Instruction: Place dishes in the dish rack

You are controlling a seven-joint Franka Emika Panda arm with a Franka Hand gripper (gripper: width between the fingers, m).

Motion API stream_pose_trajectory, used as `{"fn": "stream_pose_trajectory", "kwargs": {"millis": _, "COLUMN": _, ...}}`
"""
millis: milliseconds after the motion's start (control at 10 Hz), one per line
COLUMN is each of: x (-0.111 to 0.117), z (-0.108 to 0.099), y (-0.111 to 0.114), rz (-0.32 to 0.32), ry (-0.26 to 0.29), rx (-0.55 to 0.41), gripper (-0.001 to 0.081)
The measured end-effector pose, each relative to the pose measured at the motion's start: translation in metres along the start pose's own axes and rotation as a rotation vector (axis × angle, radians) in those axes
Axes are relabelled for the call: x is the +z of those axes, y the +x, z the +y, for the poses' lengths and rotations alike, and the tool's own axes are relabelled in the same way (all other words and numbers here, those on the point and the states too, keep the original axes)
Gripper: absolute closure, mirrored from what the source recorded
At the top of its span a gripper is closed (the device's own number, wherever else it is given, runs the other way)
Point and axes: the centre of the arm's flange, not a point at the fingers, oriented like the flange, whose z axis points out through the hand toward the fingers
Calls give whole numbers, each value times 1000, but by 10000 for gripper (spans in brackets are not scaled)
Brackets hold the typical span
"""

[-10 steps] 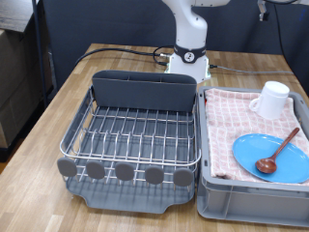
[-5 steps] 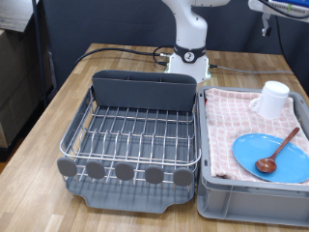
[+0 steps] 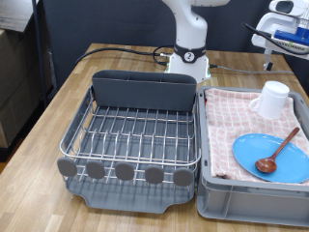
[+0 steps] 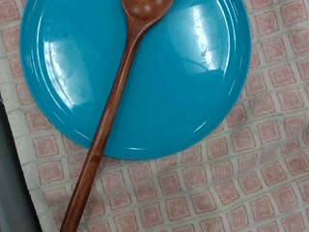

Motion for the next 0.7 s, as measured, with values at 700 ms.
{"fn": "stream_pose_trajectory", "kwargs": {"millis": 700, "x": 44, "z": -18, "y": -13, "rz": 93, "ry": 64, "rx": 120, "gripper": 3}}
